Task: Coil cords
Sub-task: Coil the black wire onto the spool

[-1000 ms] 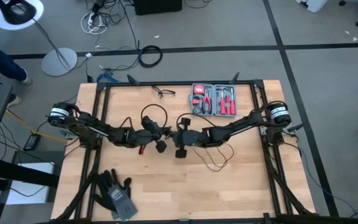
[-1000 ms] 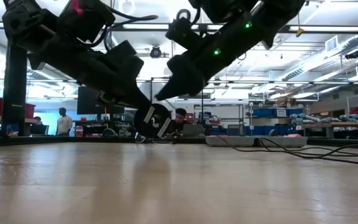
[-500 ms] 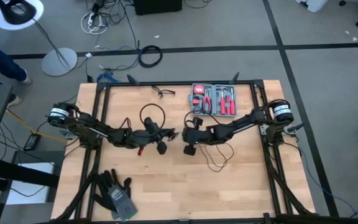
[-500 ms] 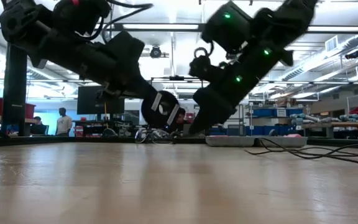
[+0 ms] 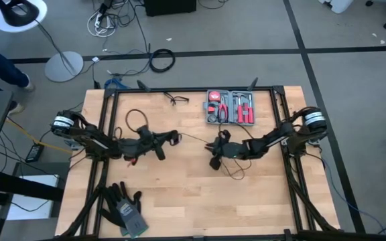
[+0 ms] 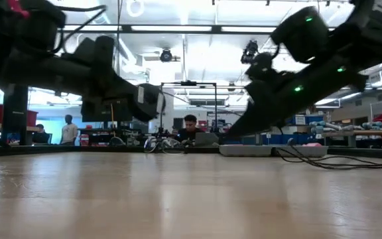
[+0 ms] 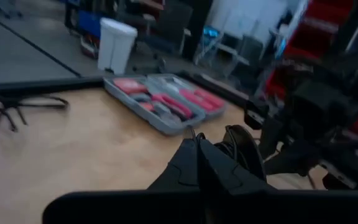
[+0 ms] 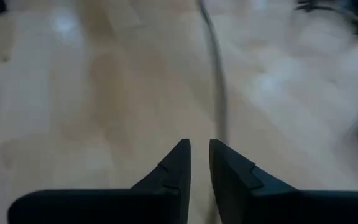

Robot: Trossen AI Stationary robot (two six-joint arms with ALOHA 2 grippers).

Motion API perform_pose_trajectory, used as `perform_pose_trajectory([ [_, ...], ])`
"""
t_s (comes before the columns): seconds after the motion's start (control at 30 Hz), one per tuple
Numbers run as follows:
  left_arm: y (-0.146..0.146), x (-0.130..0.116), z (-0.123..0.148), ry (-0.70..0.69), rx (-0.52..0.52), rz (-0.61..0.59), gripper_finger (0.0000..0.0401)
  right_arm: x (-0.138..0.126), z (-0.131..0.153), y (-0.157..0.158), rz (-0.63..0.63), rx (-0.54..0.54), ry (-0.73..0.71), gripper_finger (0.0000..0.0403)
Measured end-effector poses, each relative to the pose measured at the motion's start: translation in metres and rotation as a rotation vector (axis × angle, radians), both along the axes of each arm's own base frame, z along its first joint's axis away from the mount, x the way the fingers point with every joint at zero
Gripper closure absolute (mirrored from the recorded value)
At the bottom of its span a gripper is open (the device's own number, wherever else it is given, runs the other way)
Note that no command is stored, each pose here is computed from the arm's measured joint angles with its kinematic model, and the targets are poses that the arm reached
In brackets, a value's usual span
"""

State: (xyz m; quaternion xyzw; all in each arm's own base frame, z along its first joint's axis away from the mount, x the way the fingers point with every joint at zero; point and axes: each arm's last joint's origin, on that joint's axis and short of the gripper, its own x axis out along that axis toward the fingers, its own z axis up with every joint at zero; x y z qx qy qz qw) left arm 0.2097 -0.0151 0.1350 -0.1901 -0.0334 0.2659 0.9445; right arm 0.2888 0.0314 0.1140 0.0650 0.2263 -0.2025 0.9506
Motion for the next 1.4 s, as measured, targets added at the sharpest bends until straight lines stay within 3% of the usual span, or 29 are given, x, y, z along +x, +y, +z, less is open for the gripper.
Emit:
perform_pose_trajectory([
  [0.3, 0.002, -0.012, 0.001, -0.039, 0.033, 0.028, 0.0401, -0.031, 0.028, -0.01, -0.073, -0.023, -0.111, 0.0341],
  [0.53, 0.002, -0.012, 0.002, -0.038, 0.052, 0.024, 0.0401, -0.031, 0.031, -0.011, -0.051, -0.07, -0.095, 0.0325],
  [1.23, 0.002, -0.012, 0.002, -0.036, 0.051, 0.022, 0.0401, -0.03, 0.036, -0.001, 0.016, -0.043, -0.152, 0.0246],
  [1.4, 0.001, -0.012, 0.002, -0.038, 0.05, 0.004, 0.0401, -0.031, 0.043, -0.006, 0.02, -0.112, -0.149, 0.0214],
])
